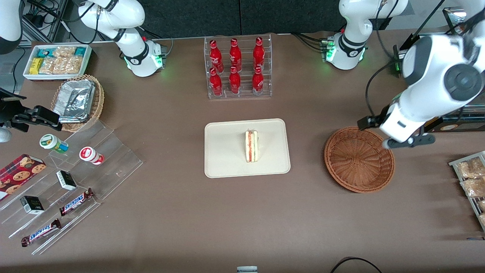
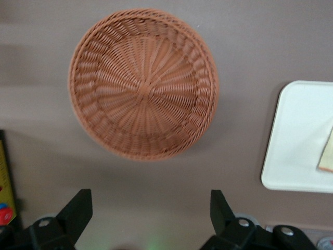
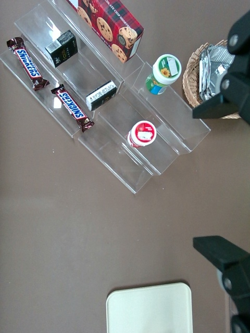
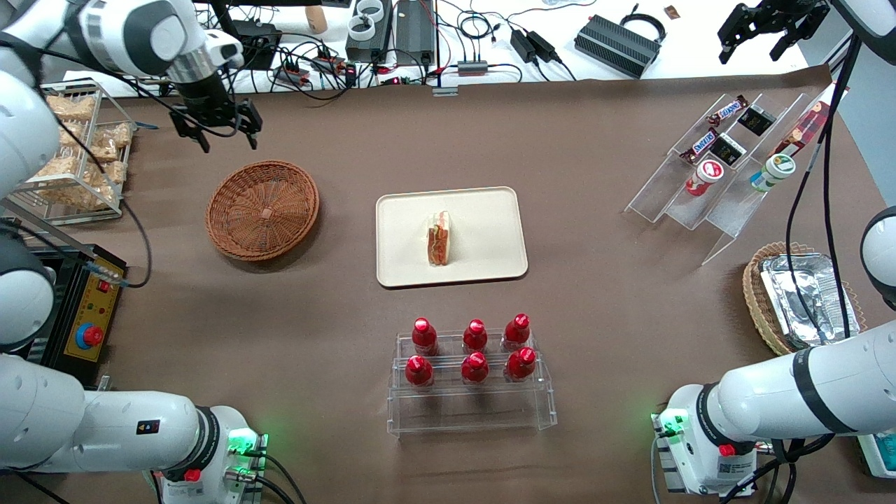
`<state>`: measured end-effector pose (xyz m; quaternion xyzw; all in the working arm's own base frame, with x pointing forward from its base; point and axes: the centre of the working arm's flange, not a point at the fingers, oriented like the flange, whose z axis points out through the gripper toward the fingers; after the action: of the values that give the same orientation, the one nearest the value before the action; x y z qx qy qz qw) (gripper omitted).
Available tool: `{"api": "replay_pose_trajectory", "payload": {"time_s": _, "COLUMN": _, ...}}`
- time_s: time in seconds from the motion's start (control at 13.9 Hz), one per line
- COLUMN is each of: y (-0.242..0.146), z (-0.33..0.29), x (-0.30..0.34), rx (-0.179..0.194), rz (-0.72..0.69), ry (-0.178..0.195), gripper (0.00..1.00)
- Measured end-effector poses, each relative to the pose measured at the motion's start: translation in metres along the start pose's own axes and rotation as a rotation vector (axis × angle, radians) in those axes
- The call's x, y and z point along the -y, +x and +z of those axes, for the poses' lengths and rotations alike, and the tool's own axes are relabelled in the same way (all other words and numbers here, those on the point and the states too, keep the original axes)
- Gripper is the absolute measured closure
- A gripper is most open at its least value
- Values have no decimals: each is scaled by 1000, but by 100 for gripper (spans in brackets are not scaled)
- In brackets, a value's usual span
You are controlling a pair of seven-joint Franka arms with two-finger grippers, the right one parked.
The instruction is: Place sandwich from basket to tray
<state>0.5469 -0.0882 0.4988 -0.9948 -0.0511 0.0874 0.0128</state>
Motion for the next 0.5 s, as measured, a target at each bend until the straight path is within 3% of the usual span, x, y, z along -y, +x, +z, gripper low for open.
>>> {"api": "replay_pose_trajectory", "payload": {"time_s": 0.5, "y": -49, "z": -74, "x": 52, "rx": 10, "rz": -26, "ry": -12, "gripper": 0}}
